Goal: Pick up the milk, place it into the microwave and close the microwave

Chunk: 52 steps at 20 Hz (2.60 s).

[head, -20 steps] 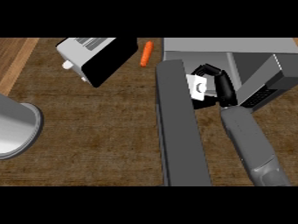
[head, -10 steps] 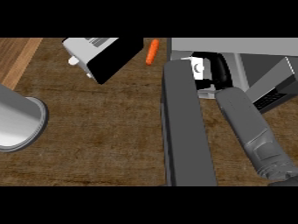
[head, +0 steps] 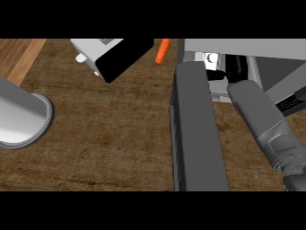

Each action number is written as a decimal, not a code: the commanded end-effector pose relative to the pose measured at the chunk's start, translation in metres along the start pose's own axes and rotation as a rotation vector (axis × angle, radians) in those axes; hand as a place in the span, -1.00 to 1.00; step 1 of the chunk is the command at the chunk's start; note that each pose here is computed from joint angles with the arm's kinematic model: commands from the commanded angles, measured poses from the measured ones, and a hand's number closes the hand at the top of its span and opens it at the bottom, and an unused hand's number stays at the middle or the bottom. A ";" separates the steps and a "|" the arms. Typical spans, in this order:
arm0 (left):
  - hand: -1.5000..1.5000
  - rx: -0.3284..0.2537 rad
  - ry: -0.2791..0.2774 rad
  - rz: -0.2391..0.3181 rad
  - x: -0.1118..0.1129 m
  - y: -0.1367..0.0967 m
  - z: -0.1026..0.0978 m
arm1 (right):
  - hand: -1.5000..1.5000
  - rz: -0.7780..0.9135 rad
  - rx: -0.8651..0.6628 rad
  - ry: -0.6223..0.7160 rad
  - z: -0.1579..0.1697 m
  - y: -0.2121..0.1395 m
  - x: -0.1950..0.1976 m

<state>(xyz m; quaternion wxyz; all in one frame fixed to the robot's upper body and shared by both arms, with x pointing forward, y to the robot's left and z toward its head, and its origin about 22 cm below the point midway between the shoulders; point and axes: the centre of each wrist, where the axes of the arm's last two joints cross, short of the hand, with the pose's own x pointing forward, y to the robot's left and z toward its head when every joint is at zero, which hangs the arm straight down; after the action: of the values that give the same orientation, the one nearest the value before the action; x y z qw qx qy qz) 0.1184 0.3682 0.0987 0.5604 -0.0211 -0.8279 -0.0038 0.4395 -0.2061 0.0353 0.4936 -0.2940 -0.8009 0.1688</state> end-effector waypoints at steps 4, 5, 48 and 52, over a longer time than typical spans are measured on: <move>-1.00 -0.032 -0.015 0.006 0.000 -0.002 -0.013 | 1.00 0.169 -0.059 -0.061 -0.010 -0.015 -0.003; -1.00 -0.029 0.007 -0.004 -0.002 0.003 -0.009 | 1.00 0.178 -0.073 -0.046 -0.005 -0.025 -0.015; 1.00 -0.367 0.045 0.091 -0.047 -0.054 -0.047 | -1.00 -0.374 0.102 0.094 0.049 -0.015 -0.054; 1.00 -0.408 0.035 0.119 -0.038 -0.066 -0.060 | -1.00 -0.507 0.127 0.112 0.061 -0.006 -0.056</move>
<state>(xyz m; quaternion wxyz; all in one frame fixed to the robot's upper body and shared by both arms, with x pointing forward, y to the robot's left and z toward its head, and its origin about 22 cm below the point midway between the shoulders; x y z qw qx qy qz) 0.1826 0.3127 0.0785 0.5633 -0.1605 -0.8005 -0.1271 0.4076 -0.2411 -0.0203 0.5682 -0.1060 -0.8101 0.0982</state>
